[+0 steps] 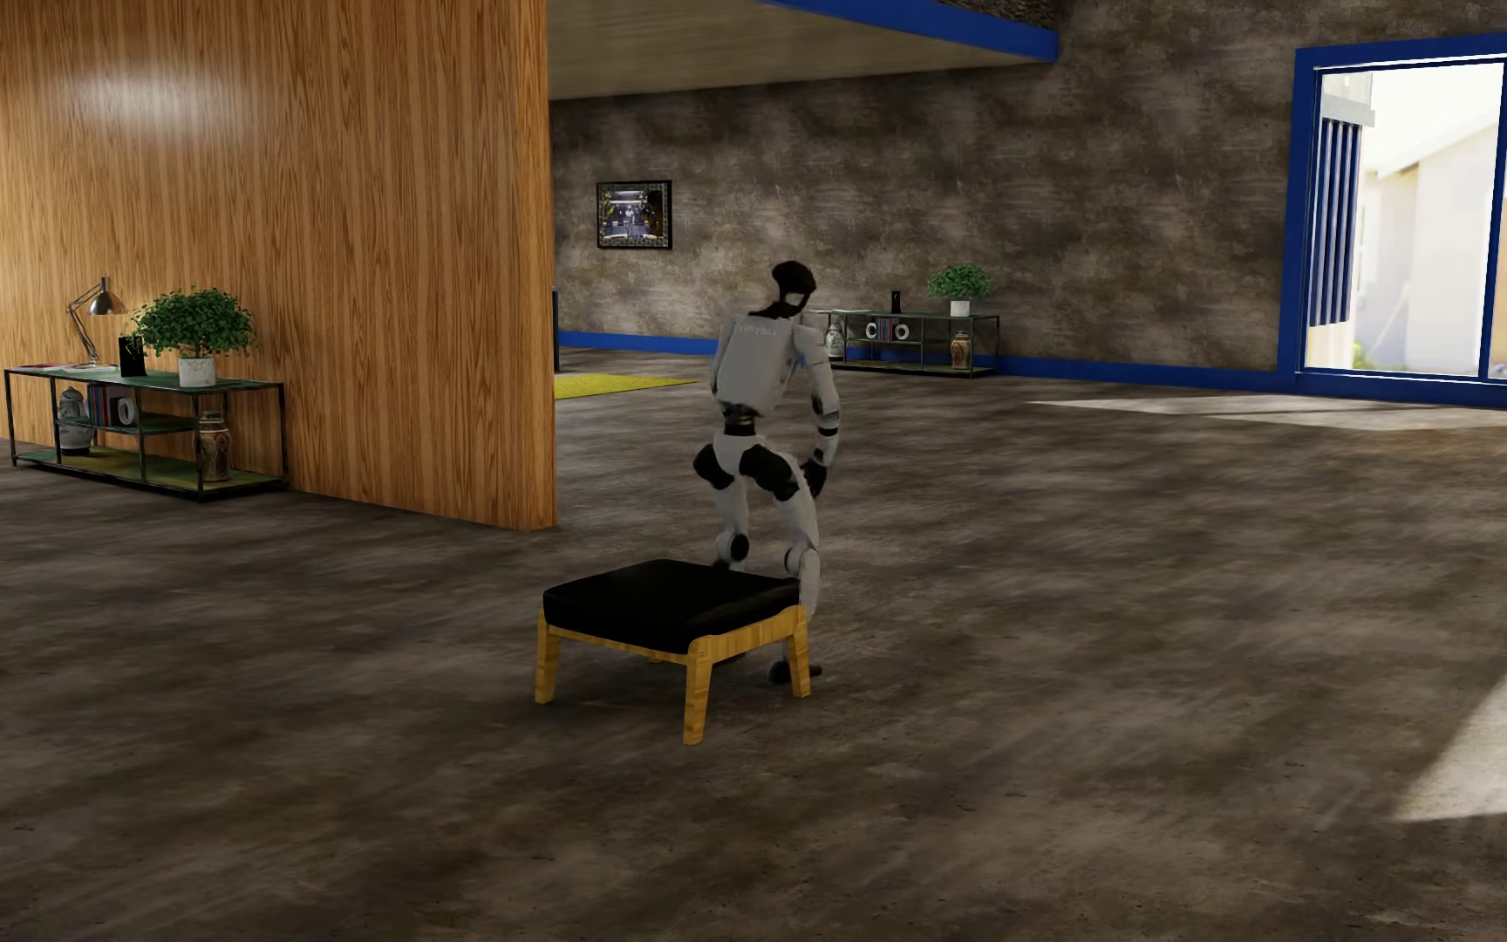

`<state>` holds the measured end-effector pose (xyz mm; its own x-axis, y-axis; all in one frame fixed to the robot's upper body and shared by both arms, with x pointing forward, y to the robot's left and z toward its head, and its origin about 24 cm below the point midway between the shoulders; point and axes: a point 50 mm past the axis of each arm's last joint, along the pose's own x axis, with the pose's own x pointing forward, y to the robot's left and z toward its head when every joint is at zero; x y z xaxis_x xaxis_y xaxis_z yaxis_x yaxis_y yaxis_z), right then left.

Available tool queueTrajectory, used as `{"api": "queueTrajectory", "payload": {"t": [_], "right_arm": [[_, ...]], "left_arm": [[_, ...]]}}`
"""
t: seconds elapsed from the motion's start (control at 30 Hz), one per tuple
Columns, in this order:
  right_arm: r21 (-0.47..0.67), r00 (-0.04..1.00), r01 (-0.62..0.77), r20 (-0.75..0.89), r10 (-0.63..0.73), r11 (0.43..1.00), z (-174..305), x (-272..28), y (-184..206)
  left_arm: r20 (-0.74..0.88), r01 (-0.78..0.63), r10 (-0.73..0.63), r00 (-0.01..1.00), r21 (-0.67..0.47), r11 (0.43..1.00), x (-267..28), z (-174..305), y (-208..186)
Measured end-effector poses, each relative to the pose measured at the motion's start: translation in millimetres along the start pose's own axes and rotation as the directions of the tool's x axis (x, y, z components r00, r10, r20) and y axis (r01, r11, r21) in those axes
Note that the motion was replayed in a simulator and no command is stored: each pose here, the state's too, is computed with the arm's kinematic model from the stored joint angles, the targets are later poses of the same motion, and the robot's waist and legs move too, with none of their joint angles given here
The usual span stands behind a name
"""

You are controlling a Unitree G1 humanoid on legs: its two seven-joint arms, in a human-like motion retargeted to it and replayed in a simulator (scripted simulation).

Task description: Perch on the chair

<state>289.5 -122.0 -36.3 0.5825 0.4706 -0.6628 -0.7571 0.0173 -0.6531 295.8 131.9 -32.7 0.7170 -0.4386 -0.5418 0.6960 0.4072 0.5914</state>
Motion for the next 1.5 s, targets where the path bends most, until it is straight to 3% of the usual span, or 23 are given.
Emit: {"api": "queueTrajectory", "payload": {"t": [0.13,0.2,0.27,0.4,0.5,0.63,0.73,0.83,0.93,1.0,1.07,1.13,1.2,1.27,1.3,1.33,1.37,1.43,1.5], "right_arm": [[-0.286,0.989,0.128,0.109,-0.101,0.950,30,-1,-50],[-0.398,0.962,0.245,0.216,-0.169,0.884,48,-12,-79],[-0.438,0.893,0.420,0.356,-0.276,0.794,67,-31,-108],[-0.383,0.706,0.662,0.607,-0.365,0.644,101,-84,-139],[-0.300,0.580,0.760,0.713,-0.394,0.577,115,-118,-148],[-0.241,0.504,0.808,0.755,-0.420,0.537,119,-143,-151],[-0.225,0.509,0.813,0.723,-0.467,0.537,111,-143,-152],[-0.223,0.547,0.798,0.657,-0.518,0.560,98,-133,-153],[-0.180,0.611,0.759,0.529,-0.589,0.626,73,-112,-146],[-0.100,0.645,0.734,0.410,-0.645,0.672,50,-94,-136],[0.039,0.647,0.733,0.265,-0.714,0.679,30,-77,-121],[0.223,0.605,0.765,0.074,-0.792,0.605,9,-65,-102],[0.381,0.573,0.787,-0.160,-0.804,0.485,-12,-54,-76],[0.504,0.630,0.749,-0.339,-0.699,0.430,-36,-46,-44],[0.512,0.654,0.742,-0.409,-0.636,0.433,-51,-45,-24],[0.505,0.692,0.720,-0.476,-0.542,0.476,-68,-45,-3],[0.533,0.753,0.655,-0.520,-0.403,0.536,-85,-47,22],[0.590,0.828,0.480,-0.549,-0.114,0.649,-111,-58,74],[0.633,0.841,0.319,-0.532,0.097,0.705,-118,-71,123]], "left_arm": [[0.246,-0.100,0.028,0.969,0.283,0.954,-9,57,53],[0.406,-0.234,0.079,0.910,0.349,0.907,-26,88,78],[0.551,-0.372,0.130,0.824,0.355,0.858,-46,118,99],[0.768,-0.564,0.201,0.608,0.239,0.790,-98,160,124],[0.857,-0.636,0.221,0.466,0.150,0.757,-135,177,131],[0.907,-0.666,0.226,0.356,0.076,0.742,-162,188,130],[0.893,-0.668,0.249,0.374,0.074,0.741,-161,182,131],[0.851,-0.652,0.266,0.453,0.114,0.749,-146,172,133],[0.752,-0.603,0.311,0.581,0.141,0.785,-121,141,129],[0.667,-0.575,0.366,0.649,0.115,0.810,-106,116,124],[0.567,-0.566,0.452,0.689,0.032,0.824,-97,88,117],[0.438,-0.589,0.573,0.692,-0.117,0.800,-86,57,105],[0.248,-0.632,0.688,0.682,-0.273,0.726,-79,24,91],[0.022,-0.639,0.709,0.705,-0.415,0.648,-69,-10,67],[-0.079,-0.653,0.701,0.709,-0.450,0.609,-66,-28,54],[-0.176,-0.650,0.654,0.736,-0.452,0.611,-64,-46,39],[-0.271,-0.622,0.566,0.779,-0.453,0.639,-62,-66,22],[-0.394,-0.460,0.293,0.871,-0.444,0.769,-64,-102,-17],[-0.432,-0.239,0.039,0.901,-0.419,0.876,-72,-122,-53]]}}
